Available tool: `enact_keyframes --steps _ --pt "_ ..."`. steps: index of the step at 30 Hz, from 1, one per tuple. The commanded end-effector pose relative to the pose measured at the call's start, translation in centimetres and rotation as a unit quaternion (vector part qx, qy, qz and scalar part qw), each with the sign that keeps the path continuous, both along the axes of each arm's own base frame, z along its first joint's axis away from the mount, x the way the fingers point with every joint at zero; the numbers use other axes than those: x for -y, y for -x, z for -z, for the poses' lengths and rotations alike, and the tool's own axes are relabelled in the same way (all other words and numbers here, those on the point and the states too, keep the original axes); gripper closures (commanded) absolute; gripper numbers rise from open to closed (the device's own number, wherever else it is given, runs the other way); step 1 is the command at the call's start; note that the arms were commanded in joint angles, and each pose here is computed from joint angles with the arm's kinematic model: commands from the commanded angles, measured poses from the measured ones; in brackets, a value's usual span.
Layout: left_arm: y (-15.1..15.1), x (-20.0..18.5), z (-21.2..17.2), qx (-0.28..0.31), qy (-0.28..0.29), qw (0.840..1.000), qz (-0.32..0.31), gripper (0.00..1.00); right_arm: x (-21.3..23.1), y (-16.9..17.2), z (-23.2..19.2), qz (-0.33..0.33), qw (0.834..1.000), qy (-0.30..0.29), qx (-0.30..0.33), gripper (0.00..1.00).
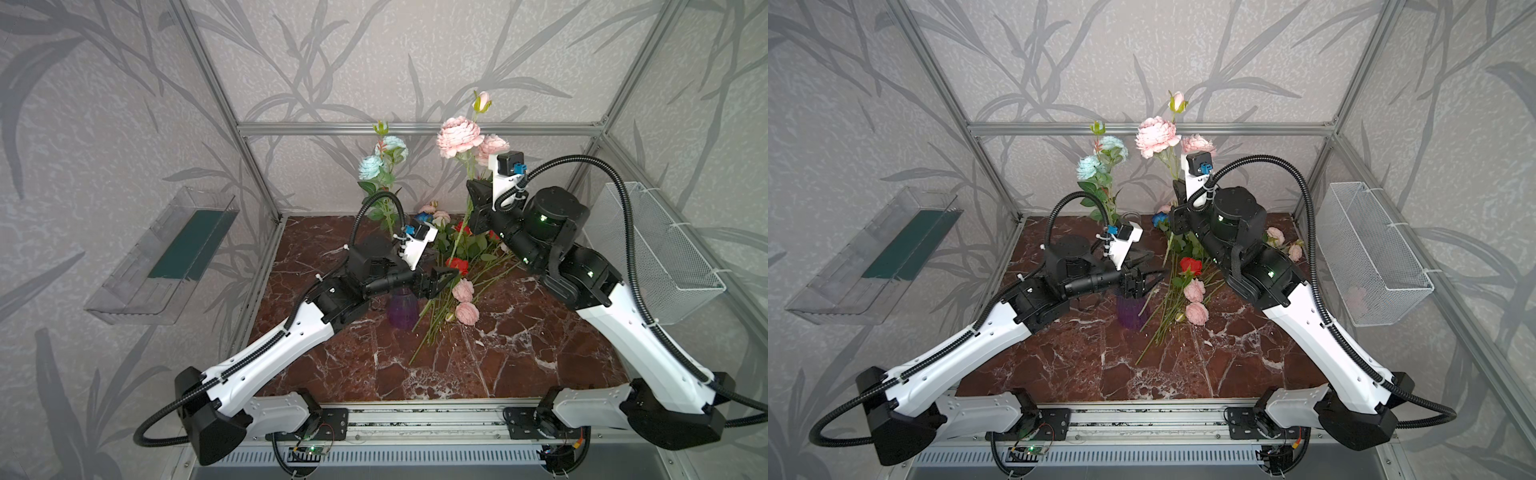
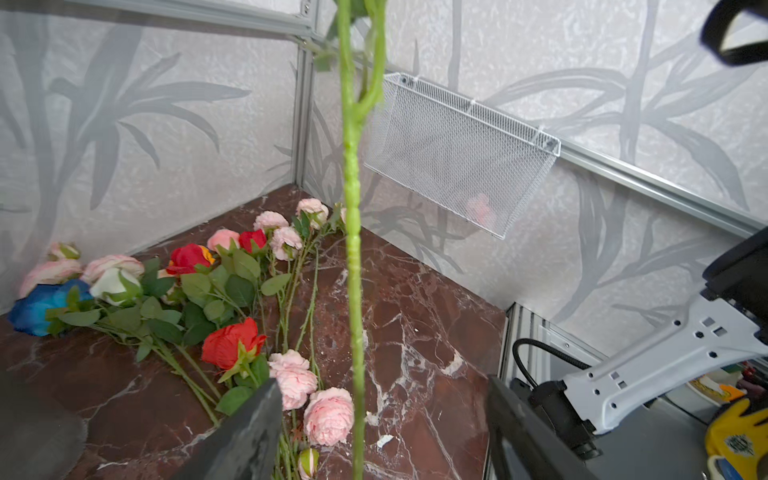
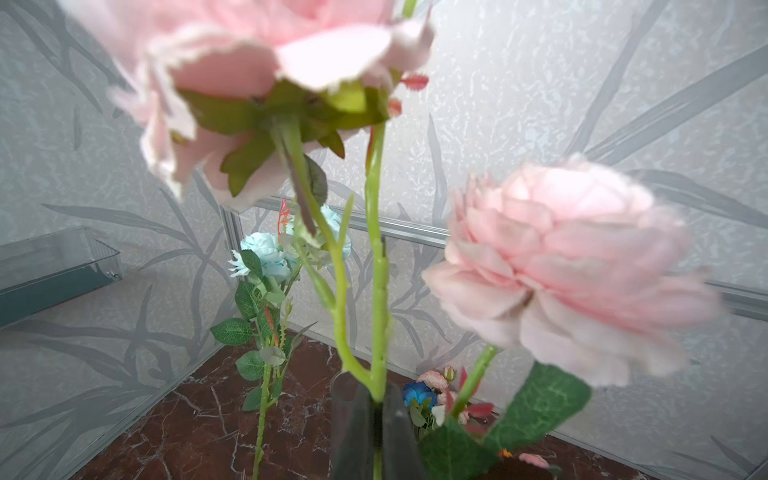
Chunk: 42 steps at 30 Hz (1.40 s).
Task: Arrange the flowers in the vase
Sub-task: 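Lift the two pink roses high with the right gripper toward the vase, then lower the pink rose stems into the purple-blue vase while the left gripper holds it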
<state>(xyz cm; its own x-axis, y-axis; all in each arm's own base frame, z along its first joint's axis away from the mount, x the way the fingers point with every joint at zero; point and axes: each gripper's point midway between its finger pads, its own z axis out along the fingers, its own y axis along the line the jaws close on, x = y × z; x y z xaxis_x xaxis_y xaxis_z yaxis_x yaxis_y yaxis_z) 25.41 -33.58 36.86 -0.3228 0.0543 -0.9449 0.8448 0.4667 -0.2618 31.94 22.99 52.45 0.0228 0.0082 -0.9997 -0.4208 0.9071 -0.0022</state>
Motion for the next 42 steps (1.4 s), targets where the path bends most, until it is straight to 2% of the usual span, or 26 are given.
enact_keyframes --steps 1,2,3,5,7,9,10,13,16,19,23,28,33,37,39,42 --pt "-0.3 1.2 -1.6 0.026 0.014 1.0 0.001 0.23 0.1 0.8 -0.6 -0.01 1.0 -0.019 0.006 1.0" --pt "-0.5 1.4 -1.6 0.028 0.016 0.999 0.0 0.23 0.0 1.1 -0.5 -0.016 1.0 -0.021 0.002 1.0" --pt "-0.7 1.7 -1.6 0.028 0.017 0.999 -0.001 0.28 0.0 1.3 -0.5 -0.021 0.999 -0.024 0.002 1.0" --pt "-1.3 1.9 -1.7 0.028 0.013 0.999 -0.014 0.49 0.0 1.6 -0.4 -0.025 0.999 -0.028 0.0 1.0" --pt "-1.9 1.8 -2.0 0.032 0.016 0.999 -0.03 0.79 0.1 1.9 -0.3 -0.031 0.999 -0.031 -0.005 1.0" --pt "-2.1 1.7 -2.3 0.041 0.027 0.998 -0.035 0.98 0.0 2.3 -0.2 -0.041 0.998 -0.041 -0.01 1.0" --pt "-2.0 1.7 -2.6 0.046 0.032 0.998 -0.033 1.0 -0.1 2.5 -0.1 -0.047 0.998 -0.044 -0.013 1.0" --pt "-2.0 1.6 -3.3 0.055 0.045 0.997 -0.035 1.0 -0.2 3.1 0.0 -0.063 0.996 -0.055 -0.02 1.0" --pt "-1.8 1.4 -3.8 0.061 0.051 0.996 -0.037 1.0 -0.1 3.7 -0.2 -0.072 0.995 -0.062 -0.021 0.87" --pt "-1.8 1.2 -4.2 0.065 0.056 0.995 -0.042 1.0 0.1 4.1 -0.5 -0.078 0.994 -0.07 -0.017 0.68" --pt "-2.2 0.7 -4.7 0.073 0.062 0.994 -0.058 1.0 0.6 4.8 -1.2 -0.082 0.993 -0.08 -0.011 0.53" --pt "-2.4 -0.7 -6.0 0.107 0.039 0.99 -0.084 1.0 3.5 6.6 -3.0 -0.062 0.991 -0.112 0.024 0.49" --pt "-3.1 -3.9 -8.5 0.167 0.024 0.975 -0.146 1.0 7.3 8.1 -3.6 -0.015 0.989 -0.142 0.048 0.45" --pt "-4.7 -7.0 -8.9 0.202 0.031 0.954 -0.218 1.0 9.7 7.0 -0.6 0.059 0.99 -0.126 0.023 0.38" --pt "-5.7 -8.6 -8.9 0.217 0.056 0.943 -0.248 1.0 10.2 6.0 1.6 0.079 0.99 -0.116 -0.008 0.38" --pt "-7.4 -10.0 -8.7 0.202 0.083 0.94 -0.261 1.0 11.3 4.8 4.5 0.087 0.985 -0.139 -0.055 0.38"
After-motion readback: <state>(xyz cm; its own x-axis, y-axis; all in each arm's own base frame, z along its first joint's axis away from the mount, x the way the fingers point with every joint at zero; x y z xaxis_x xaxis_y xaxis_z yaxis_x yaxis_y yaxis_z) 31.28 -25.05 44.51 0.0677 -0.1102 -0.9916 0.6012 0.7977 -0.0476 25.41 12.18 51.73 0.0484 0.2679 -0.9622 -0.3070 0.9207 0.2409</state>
